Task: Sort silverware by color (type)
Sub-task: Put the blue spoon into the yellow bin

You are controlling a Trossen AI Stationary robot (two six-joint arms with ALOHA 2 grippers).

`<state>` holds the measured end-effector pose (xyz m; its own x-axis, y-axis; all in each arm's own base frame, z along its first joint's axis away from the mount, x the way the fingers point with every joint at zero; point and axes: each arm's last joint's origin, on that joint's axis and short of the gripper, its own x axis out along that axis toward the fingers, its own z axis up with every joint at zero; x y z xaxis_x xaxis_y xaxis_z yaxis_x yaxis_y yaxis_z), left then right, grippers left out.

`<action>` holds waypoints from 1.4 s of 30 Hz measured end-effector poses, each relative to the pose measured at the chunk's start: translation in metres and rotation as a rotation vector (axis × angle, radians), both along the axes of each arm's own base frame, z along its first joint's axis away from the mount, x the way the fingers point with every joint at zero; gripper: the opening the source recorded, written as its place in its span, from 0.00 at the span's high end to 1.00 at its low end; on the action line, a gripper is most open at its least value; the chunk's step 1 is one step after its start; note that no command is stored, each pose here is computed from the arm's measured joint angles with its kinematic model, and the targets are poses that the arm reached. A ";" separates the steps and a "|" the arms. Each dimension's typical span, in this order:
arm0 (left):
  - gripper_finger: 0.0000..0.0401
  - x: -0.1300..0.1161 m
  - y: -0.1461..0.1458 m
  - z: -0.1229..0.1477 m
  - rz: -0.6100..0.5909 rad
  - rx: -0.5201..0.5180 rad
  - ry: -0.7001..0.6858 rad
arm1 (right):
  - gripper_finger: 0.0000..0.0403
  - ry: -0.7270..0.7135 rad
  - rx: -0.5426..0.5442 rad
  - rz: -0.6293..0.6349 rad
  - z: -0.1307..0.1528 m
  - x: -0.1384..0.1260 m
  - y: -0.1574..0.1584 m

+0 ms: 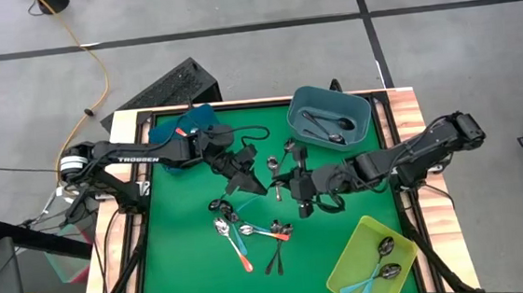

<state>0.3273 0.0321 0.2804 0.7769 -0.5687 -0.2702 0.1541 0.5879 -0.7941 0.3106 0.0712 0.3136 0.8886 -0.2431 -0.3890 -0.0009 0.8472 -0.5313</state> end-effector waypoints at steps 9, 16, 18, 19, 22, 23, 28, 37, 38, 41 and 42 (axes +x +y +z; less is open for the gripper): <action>1.00 0.000 0.001 -0.001 0.043 0.015 0.019 | 0.96 0.004 0.068 -0.030 -0.002 -0.001 0.000; 0.90 0.001 0.004 -0.002 0.130 0.101 -0.010 | 0.96 0.021 0.140 -0.088 -0.006 -0.003 -0.002; 0.85 0.002 0.004 -0.002 0.140 0.126 -0.019 | 0.96 0.019 0.161 -0.099 -0.007 -0.003 -0.002; 0.82 0.002 0.004 -0.002 0.138 0.131 -0.021 | 0.96 0.021 0.168 -0.102 -0.007 -0.003 -0.002; 0.74 0.001 0.006 -0.003 0.154 0.149 -0.011 | 0.96 0.026 0.196 -0.118 -0.008 -0.004 -0.001; 0.72 0.001 0.007 -0.004 0.159 0.162 -0.007 | 0.96 0.030 0.207 -0.125 -0.009 -0.004 -0.002; 0.62 -0.003 0.019 -0.008 0.199 0.209 0.025 | 0.96 0.070 0.264 -0.176 -0.014 -0.008 -0.003; 0.56 -0.012 0.039 -0.018 0.262 0.200 0.156 | 0.96 0.228 0.448 -0.339 -0.031 -0.023 -0.006; 0.55 -0.013 0.040 -0.019 0.262 0.202 0.165 | 0.96 0.252 0.471 -0.357 -0.033 -0.025 -0.006; 0.55 -0.016 0.043 -0.023 0.269 0.216 0.204 | 0.96 0.312 0.550 -0.407 -0.038 -0.030 -0.006; 0.55 -0.017 0.043 -0.023 0.273 0.217 0.214 | 0.96 0.334 0.587 -0.411 -0.039 -0.031 -0.005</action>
